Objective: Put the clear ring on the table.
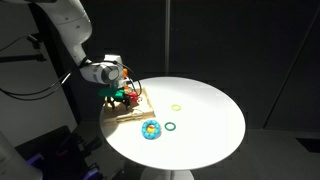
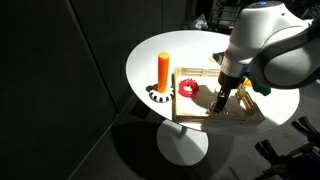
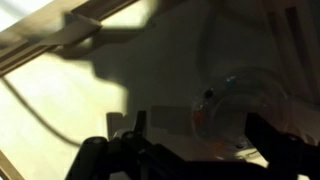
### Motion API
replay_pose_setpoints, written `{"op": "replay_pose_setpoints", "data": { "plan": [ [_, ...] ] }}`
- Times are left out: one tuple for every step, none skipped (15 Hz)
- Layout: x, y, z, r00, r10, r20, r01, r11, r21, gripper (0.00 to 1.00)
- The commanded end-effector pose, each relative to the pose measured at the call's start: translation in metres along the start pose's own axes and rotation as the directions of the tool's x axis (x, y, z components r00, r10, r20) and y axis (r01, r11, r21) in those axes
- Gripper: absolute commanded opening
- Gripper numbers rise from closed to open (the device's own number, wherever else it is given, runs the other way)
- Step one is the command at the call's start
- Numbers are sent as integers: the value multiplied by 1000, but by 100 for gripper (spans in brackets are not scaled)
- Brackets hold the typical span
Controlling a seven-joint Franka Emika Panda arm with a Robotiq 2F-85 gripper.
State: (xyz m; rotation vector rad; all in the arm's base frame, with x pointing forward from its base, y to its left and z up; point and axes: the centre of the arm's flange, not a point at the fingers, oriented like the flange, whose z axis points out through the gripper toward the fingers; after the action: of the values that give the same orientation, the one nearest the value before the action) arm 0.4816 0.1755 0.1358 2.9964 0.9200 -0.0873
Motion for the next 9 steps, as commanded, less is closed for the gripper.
{"op": "replay_pose_setpoints", "data": {
  "plan": [
    [13,-4,6,1000,2,-4,-2,1000,-30,74],
    [14,-5,6,1000,-1,-4,1,999,-32,66],
    [15,-6,6,1000,0,-2,0,999,-35,58],
    [17,-7,3,1000,1,-4,-1,999,-39,49],
    [18,-7,-2,1000,4,-10,-4,999,-41,43],
    [20,-7,-6,1000,7,-16,-8,999,-44,34],
    [21,-6,-10,1000,15,-20,-16,999,-44,26],
    [22,-3,-16,999,22,-28,-24,999,-46,19],
    [22,1,-20,999,30,-35,-32,998,-49,10]
  ]
}}
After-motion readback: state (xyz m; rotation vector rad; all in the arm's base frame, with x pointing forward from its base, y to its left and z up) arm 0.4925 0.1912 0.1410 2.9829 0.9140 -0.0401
